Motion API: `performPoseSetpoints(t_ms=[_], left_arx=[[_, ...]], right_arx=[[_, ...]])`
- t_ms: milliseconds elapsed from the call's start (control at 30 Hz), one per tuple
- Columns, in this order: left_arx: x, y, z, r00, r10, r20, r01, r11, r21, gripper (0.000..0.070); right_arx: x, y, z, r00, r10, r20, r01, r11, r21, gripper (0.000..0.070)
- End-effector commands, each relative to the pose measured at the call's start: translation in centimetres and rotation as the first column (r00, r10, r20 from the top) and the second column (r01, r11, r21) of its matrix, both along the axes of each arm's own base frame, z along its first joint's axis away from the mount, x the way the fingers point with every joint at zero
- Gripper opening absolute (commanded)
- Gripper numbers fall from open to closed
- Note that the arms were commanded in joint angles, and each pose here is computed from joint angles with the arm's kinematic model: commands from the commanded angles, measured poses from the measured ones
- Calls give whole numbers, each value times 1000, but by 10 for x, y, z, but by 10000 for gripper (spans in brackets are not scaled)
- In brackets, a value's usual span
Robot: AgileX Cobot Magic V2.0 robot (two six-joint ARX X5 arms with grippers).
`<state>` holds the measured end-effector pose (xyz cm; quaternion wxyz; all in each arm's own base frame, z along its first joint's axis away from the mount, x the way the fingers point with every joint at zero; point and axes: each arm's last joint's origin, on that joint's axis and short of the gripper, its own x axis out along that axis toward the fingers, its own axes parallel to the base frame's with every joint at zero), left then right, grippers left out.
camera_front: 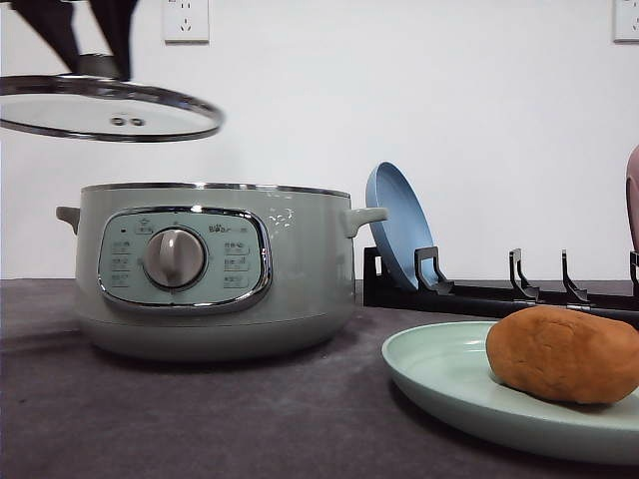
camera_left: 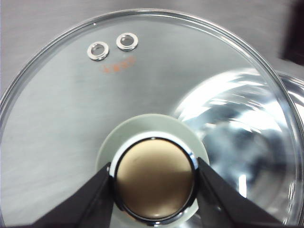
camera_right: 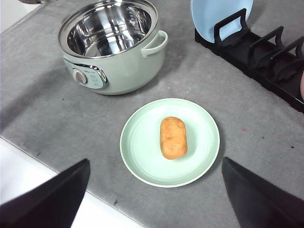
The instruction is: Transfer potato from steamer to green plate
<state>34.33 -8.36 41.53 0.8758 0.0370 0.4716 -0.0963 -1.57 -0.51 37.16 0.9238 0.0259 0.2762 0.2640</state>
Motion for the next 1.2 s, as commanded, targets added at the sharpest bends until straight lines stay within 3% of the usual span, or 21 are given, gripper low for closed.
performPoseSetpoints(t_ms=[0,233,433,1167], left_arx=[[-4,-10,14,997,-33,69,34,999,-21,0],[-19,-53,14,984,-163,71,165,986,-18,0],[-27,-73,14,971,-228,70,229,973,-15,0],[-6,-95,-21,967,-251,-36,251,968,7,0]], right_arx=[[-2,-1,4,1000,-3,15,3,1000,18,560],[-2,-1,4,1000,-4,15,4,1000,17,560],[-2,-1,4,1000,-4,15,4,1000,17,560],[-2,-1,4,1000,-5,15,5,1000,17,560]])
